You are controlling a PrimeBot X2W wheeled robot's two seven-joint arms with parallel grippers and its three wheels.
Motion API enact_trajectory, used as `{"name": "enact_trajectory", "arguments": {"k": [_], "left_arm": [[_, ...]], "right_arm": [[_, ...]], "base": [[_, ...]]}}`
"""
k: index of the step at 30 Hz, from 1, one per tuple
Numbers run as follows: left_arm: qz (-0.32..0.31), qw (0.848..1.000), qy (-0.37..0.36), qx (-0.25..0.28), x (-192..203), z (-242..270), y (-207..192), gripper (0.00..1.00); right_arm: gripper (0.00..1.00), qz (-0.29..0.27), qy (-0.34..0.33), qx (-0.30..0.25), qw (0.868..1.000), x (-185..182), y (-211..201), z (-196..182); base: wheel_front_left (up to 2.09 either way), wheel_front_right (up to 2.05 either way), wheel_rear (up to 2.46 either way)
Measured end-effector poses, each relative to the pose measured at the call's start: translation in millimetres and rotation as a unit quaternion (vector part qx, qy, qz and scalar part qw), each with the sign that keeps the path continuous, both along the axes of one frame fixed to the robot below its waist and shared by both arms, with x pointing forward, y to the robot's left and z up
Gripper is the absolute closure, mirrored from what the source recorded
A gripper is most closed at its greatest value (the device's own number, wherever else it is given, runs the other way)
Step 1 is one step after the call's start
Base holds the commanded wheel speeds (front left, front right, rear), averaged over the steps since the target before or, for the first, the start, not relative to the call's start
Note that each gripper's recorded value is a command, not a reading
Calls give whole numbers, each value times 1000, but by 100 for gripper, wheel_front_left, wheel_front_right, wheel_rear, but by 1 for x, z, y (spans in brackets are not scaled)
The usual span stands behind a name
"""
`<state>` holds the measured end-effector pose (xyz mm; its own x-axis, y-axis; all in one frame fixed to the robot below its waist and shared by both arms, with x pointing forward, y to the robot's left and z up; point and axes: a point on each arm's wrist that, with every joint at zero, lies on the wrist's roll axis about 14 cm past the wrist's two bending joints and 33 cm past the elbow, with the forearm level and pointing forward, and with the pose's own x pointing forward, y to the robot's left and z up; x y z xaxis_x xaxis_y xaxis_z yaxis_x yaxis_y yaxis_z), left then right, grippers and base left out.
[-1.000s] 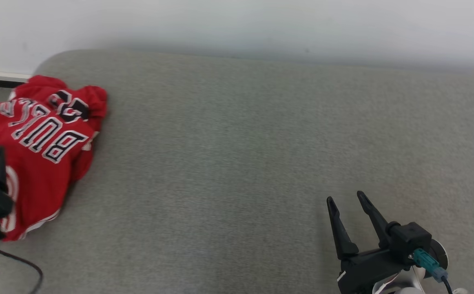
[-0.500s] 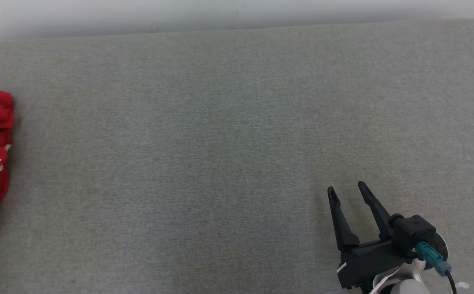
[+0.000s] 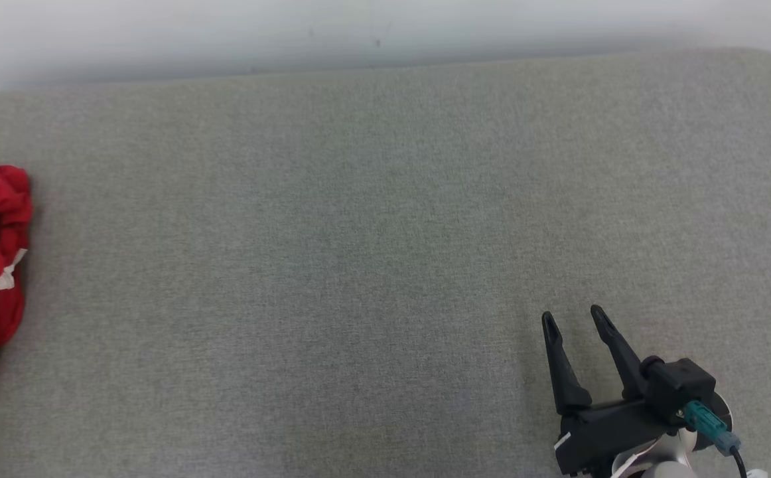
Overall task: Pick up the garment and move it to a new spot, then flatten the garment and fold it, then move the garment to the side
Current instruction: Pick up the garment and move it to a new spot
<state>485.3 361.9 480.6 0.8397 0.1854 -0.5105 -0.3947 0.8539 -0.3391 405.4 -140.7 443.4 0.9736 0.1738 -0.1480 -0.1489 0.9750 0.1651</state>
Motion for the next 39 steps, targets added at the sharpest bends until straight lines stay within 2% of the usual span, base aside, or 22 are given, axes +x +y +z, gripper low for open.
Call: {"name": "enact_trajectory", "arguments": {"k": [7,11,14,15,19,24,28,32,34,39], "left_arm": [[-49,995,-82,31,9,79,-13,100],[-95,983,-146,51,14,139,-39,100],[-132,969,-200,56,15,186,-69,100],[-132,969,-200,56,15,186,-69,100],[-194,944,-263,52,14,237,-123,100],[-297,902,-313,18,12,273,-216,100],[-369,870,-328,-15,6,279,-285,100],[-429,844,-319,-45,-1,267,-346,100],[-463,840,-275,-64,-3,228,-382,100],[-497,846,-180,-70,-7,141,-421,100]], "right_arm": [[0,3,-13,25,1000,-9,7,9],[0,-1,-25,33,999,-16,6,17],[0,-9,-34,33,999,-23,1,22],[0,-9,-34,33,999,-23,1,22],[0,-27,-45,33,998,-33,-11,29],[0,-60,-58,31,996,-46,-33,36],[0,-85,-64,28,994,-56,-49,41],[0,-117,-69,24,990,-68,-70,45],[0,-144,-69,18,987,-79,-87,46],[0,-182,-65,13,981,-95,-109,45]], "base": [[0,0,0],[0,0,0],[0,0,0],[0,0,0],[0,0,0],[0,0,0],[0,0,0],[0,0,0],[0,0,0],[0,0,0]]}}
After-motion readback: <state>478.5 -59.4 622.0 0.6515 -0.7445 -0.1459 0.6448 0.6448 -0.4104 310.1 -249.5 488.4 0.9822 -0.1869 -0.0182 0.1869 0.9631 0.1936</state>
